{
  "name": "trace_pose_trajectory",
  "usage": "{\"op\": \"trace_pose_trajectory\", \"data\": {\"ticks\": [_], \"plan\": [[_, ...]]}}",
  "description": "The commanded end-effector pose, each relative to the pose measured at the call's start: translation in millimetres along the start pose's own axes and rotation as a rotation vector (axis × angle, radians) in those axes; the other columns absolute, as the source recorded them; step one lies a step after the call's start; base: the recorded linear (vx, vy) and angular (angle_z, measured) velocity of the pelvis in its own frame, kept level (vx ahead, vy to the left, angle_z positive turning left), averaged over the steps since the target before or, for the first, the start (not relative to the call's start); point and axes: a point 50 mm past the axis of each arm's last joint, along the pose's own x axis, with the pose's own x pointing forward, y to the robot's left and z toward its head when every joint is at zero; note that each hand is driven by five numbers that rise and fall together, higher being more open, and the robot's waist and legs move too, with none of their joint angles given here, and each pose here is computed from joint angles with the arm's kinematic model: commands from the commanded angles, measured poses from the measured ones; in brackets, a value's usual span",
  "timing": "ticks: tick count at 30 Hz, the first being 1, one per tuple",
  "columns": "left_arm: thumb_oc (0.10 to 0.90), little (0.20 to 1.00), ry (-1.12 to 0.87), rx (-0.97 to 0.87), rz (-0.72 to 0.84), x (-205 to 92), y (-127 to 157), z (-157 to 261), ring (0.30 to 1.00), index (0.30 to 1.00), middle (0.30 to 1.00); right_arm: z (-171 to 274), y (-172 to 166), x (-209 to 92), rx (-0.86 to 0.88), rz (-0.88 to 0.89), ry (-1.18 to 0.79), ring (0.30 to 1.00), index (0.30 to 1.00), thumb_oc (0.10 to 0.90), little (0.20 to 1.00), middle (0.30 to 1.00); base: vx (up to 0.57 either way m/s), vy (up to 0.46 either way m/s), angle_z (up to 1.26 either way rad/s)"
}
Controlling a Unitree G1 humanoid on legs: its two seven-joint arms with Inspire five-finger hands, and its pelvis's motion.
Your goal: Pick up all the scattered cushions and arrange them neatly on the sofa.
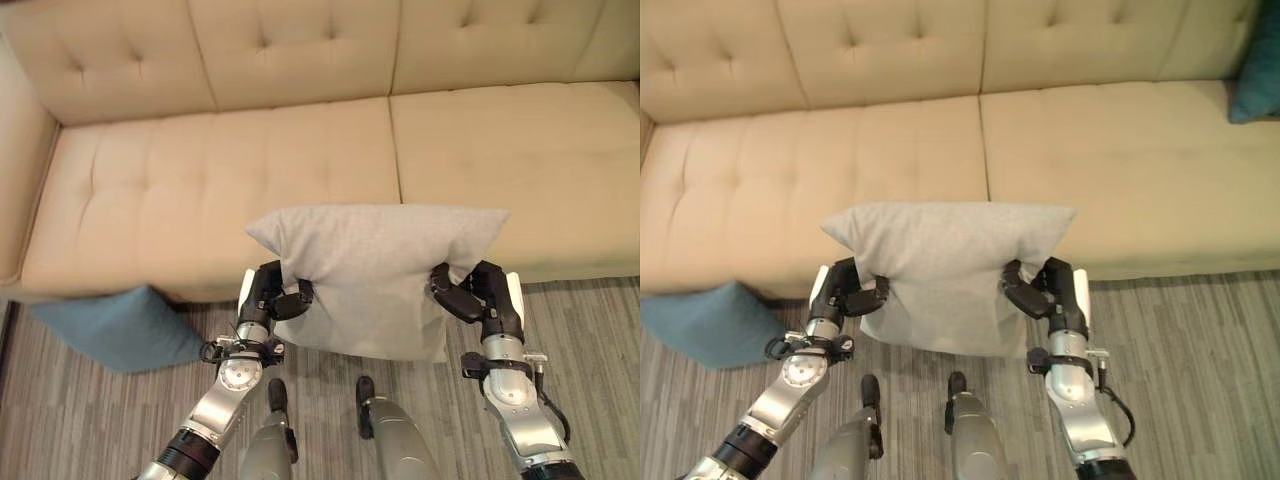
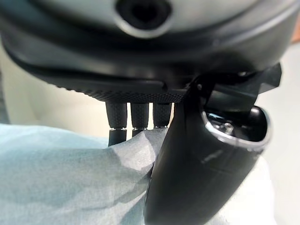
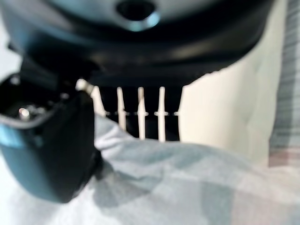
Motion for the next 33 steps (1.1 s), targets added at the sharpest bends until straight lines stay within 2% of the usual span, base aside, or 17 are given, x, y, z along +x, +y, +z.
{"op": "trace_pose_trajectory", "data": {"ticks": [1, 18, 24, 33], "plan": [[0.4, 0.3, -0.248, -0.059, -0.052, 1.8, -10.6, 42.8, 0.3, 0.3, 0.3, 48.6, 13.5, 3.4, 0.122, 0.03, -0.255, 0.3, 0.3, 0.4, 0.3, 0.3, 0.13, 0.038, -0.4], [0.4, 0.3, -0.216, -0.016, -0.019, -5.5, 1.7, 32.9, 0.3, 0.3, 0.3, 62.6, 38.9, -0.2, 0.159, 0.122, -0.292, 0.3, 0.3, 0.4, 0.3, 0.3, 0.14, 0.092, -0.65], [0.4, 0.3, -0.212, -0.044, 0.009, -7.7, 7.9, 31.0, 0.3, 0.3, 0.3, 64.1, 37.6, 4.1, 0.157, 0.137, -0.296, 0.3, 0.3, 0.4, 0.3, 0.3, 0.17, -0.145, -0.33], [0.4, 0.3, -0.208, -0.125, -0.029, -9.1, -5.3, 33.2, 0.3, 0.3, 0.3, 62.5, 25.5, 3.9, 0.157, 0.102, -0.3, 0.3, 0.3, 0.4, 0.3, 0.3, 0.16, -0.256, 0.19]]}}
